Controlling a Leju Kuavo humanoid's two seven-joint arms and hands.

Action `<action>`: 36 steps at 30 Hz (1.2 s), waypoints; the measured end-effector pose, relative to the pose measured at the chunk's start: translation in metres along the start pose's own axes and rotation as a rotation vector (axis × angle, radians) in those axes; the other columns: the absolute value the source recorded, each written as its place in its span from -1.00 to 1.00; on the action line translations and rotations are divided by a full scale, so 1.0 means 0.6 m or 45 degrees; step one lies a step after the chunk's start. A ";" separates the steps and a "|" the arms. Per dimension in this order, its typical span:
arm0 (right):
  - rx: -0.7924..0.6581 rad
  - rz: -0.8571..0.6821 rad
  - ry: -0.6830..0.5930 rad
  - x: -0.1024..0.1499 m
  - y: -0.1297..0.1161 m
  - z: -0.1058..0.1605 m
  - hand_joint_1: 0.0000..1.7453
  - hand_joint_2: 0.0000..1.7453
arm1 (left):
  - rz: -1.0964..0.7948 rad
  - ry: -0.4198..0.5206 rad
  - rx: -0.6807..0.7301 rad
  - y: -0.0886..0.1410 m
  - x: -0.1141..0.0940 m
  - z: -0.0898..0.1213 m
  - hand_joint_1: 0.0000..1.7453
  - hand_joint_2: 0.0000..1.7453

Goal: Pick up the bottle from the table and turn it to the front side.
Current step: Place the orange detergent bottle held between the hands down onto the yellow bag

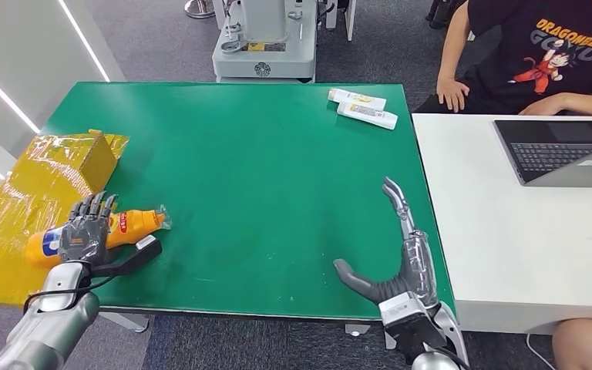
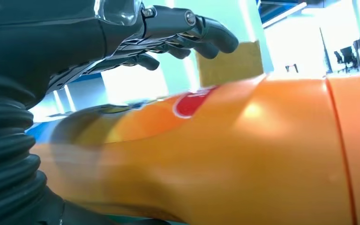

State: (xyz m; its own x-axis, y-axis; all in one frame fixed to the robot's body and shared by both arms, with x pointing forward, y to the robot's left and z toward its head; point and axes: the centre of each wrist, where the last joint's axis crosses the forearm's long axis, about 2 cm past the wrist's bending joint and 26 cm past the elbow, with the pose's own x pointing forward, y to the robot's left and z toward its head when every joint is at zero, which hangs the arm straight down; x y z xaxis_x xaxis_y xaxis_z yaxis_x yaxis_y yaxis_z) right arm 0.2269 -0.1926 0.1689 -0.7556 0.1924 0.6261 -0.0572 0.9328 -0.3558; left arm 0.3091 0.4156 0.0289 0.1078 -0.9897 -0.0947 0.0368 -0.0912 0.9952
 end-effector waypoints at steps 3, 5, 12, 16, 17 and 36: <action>-0.009 -0.011 -0.014 -0.001 -0.001 -0.004 -1.00 1.00 | 0.026 -0.007 0.043 0.002 -0.006 0.000 -1.00 1.00; -0.013 -0.016 -0.025 -0.002 -0.002 -0.008 -1.00 1.00 | 0.041 -0.011 0.066 0.006 -0.009 -0.002 -1.00 1.00; -0.010 -0.068 -0.033 -0.008 0.003 -0.015 -1.00 1.00 | 0.335 -0.080 0.291 0.034 -0.019 -0.009 -1.00 1.00; -0.015 -0.076 -0.021 -0.010 0.012 -0.013 -1.00 1.00 | 0.513 -0.101 0.446 0.074 -0.016 -0.029 -1.00 1.00; -0.018 -0.077 -0.021 -0.010 0.014 -0.013 -1.00 1.00 | 0.537 -0.110 0.478 0.086 -0.015 -0.035 -1.00 1.00; -0.047 -0.120 -0.041 -0.008 0.031 -0.016 -1.00 1.00 | 1.627 -0.555 0.963 0.285 0.109 -0.050 -1.00 1.00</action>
State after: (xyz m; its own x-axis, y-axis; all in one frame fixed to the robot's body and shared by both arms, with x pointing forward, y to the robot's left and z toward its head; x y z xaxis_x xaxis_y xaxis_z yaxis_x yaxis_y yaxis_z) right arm 0.2360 -0.1735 0.1659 -0.7684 0.0940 0.6330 -0.1053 0.9571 -0.2700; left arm 0.3522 0.3389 0.1918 -0.6182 -0.3917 0.6815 -0.3594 0.9119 0.1982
